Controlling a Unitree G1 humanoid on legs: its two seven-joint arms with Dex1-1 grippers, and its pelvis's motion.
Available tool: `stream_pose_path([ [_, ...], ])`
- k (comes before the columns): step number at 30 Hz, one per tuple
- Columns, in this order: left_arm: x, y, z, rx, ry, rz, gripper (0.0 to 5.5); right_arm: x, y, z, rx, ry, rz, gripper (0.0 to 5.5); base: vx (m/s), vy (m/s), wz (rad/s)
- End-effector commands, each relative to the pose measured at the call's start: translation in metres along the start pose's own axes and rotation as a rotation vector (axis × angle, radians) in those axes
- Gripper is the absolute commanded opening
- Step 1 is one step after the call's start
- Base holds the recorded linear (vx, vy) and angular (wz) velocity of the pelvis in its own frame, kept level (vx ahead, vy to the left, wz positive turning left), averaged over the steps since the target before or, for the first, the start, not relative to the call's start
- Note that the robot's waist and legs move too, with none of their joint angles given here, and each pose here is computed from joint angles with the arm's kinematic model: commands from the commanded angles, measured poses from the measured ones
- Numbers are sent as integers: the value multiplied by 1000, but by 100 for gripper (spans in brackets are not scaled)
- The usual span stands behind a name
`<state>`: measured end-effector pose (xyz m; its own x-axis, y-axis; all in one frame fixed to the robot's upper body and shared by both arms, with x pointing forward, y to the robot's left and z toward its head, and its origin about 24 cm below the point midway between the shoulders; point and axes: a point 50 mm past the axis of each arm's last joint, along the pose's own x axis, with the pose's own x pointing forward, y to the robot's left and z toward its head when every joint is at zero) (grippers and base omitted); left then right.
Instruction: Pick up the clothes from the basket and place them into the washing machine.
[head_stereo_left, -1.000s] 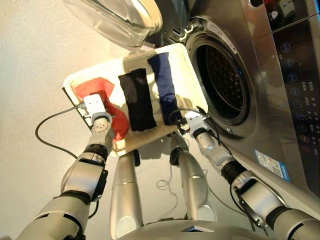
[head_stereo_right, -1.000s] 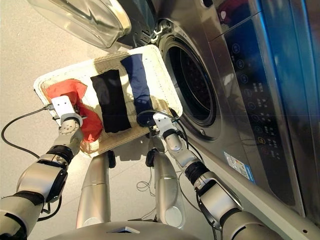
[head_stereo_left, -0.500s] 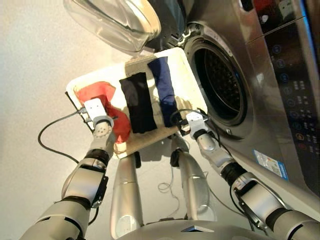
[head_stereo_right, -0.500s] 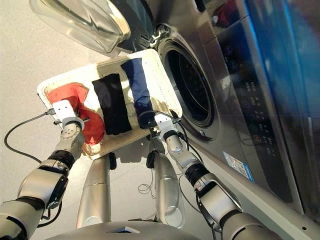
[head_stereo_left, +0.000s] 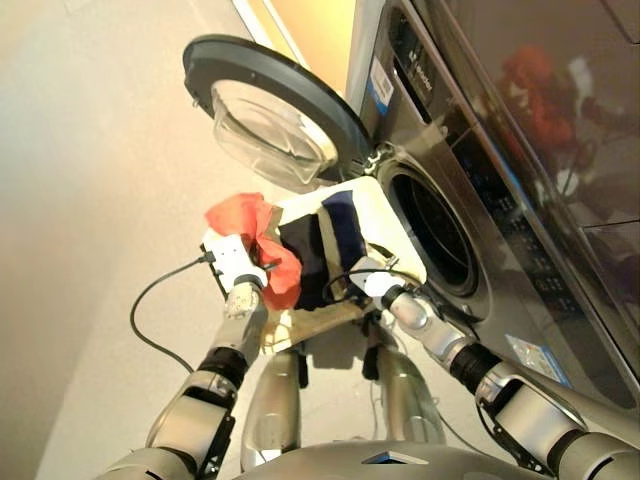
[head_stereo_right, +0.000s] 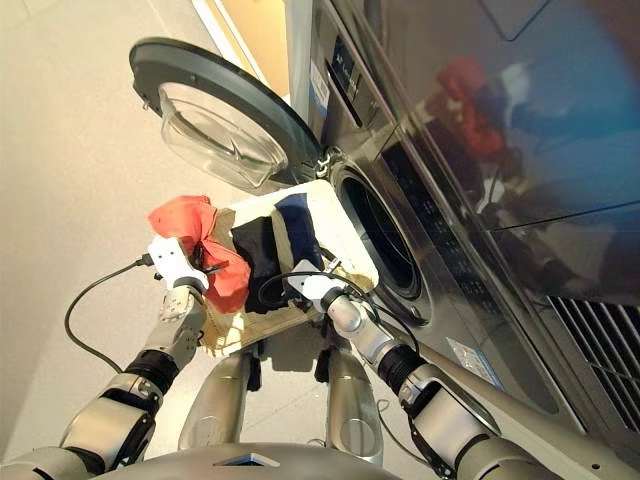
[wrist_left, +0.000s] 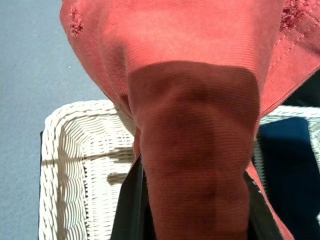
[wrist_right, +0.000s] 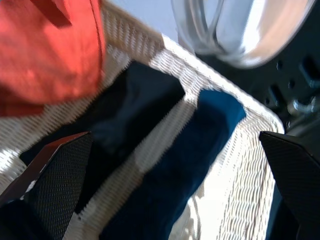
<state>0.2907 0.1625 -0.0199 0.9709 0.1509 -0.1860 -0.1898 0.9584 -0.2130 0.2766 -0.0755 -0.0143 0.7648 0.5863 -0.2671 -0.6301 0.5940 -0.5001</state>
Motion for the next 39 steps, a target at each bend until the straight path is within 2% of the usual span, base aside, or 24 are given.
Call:
stream_pose_path([
  [1, 1, -15, 16, -3, -104, -89, 0, 5, 15, 32, 28, -171, 79, 550, 0, 0, 0],
  [9, -5, -28, 11, -27, -92, -131, 0, 4, 25, 50, 13, -253, 150, 550, 0, 0, 0],
  [18, -12, -56, 19, -126, -130, -214, 0, 11, 38, 64, -35, -290, 201, 550, 0, 0, 0],
  [24, -21, -74, 27, -209, -154, -296, 0, 16, 36, 67, -60, -288, 177, 550, 0, 0, 0],
  [28, -31, -81, 35, -294, -173, -362, 0, 16, 28, 68, -66, -285, 129, 550, 0, 0, 0],
  [33, -38, -83, 34, -319, -164, -405, 0, 15, 17, 70, -71, -299, 79, 550, 0, 0, 0],
  [34, -41, -83, 35, -328, -163, -424, 0, 15, 12, 67, -64, -290, 58, 479, 0, 0, 0],
  [35, -41, -83, 35, -328, -163, -424, 0, 15, 12, 67, -64, -290, 58, 216, 0, 0, 0],
  [36, -42, -83, 34, -327, -159, -429, 0, 15, 12, 66, -66, -286, 52, 0, 0, 0, 0],
  [39, -45, -84, 34, -320, -156, -454, 0, 17, 10, 67, -63, -284, 37, 0, 0, 0, 0],
])
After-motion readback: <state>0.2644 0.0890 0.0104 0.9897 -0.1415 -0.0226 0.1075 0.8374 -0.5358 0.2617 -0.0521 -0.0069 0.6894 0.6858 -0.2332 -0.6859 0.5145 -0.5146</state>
